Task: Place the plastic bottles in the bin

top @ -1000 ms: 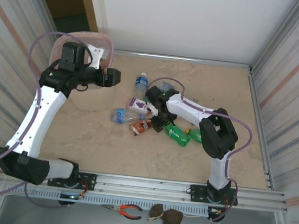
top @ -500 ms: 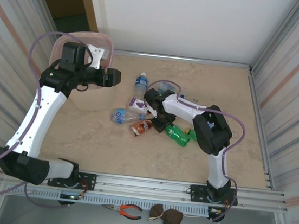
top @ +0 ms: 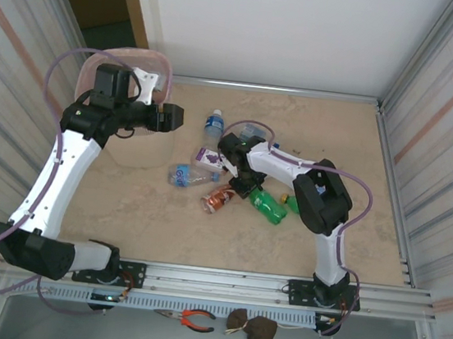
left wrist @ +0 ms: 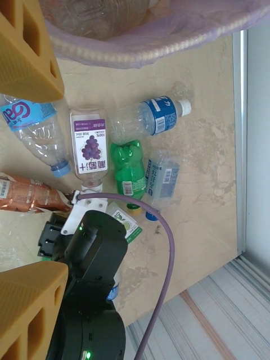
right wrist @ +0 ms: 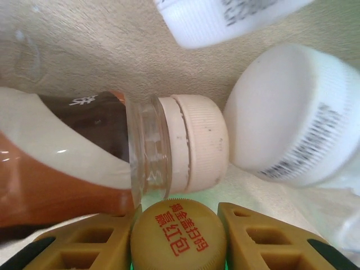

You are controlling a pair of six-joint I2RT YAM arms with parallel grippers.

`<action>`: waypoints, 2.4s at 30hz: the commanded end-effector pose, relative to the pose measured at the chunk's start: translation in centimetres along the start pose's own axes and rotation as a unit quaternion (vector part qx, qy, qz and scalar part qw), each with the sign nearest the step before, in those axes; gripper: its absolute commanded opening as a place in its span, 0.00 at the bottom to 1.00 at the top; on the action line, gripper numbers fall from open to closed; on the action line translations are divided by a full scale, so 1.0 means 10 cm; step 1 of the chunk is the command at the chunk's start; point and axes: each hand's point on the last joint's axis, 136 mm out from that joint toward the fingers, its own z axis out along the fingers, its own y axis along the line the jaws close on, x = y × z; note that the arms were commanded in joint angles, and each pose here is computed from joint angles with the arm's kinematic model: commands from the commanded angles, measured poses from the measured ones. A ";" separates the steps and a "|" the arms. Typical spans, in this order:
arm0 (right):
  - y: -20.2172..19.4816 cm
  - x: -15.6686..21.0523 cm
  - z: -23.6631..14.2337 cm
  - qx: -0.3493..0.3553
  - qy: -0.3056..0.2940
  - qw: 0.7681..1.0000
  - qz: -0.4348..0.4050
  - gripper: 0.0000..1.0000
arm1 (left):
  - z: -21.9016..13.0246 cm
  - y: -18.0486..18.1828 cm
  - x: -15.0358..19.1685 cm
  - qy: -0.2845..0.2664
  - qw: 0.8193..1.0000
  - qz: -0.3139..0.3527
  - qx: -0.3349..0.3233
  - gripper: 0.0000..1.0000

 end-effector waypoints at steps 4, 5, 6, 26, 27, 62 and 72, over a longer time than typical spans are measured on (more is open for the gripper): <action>-0.06 0.04 -0.53 0.004 -0.054 0.998 0.022 0.37 | -0.09 -0.17 -0.09 -0.035 0.999 0.018 0.033 0.74; -0.07 0.04 -0.60 0.003 -0.065 0.998 0.026 0.37 | -0.10 -0.18 -0.11 -0.040 0.998 0.017 0.036 0.74; -0.08 0.04 -0.67 0.001 -0.074 0.997 0.030 0.37 | -0.11 -0.18 -0.13 -0.045 0.998 0.017 0.036 0.74; -0.20 -0.03 -3.04 -0.135 -0.482 0.858 0.116 0.36 | -0.40 -1.10 -0.27 -0.147 0.945 0.166 0.242 0.75; -0.20 0.00 -3.17 -0.143 -0.504 0.844 0.116 0.35 | -0.42 -1.19 -0.25 -0.149 0.939 0.182 0.253 0.75; 0.08 0.69 -4.86 -0.213 -0.734 0.645 0.015 0.30 | -0.34 -2.88 0.17 -0.167 0.821 0.347 0.421 0.75; 0.00 0.65 -4.80 -0.187 -0.732 0.654 0.035 0.30 | -0.27 -2.82 0.14 -0.184 0.842 0.329 0.387 0.74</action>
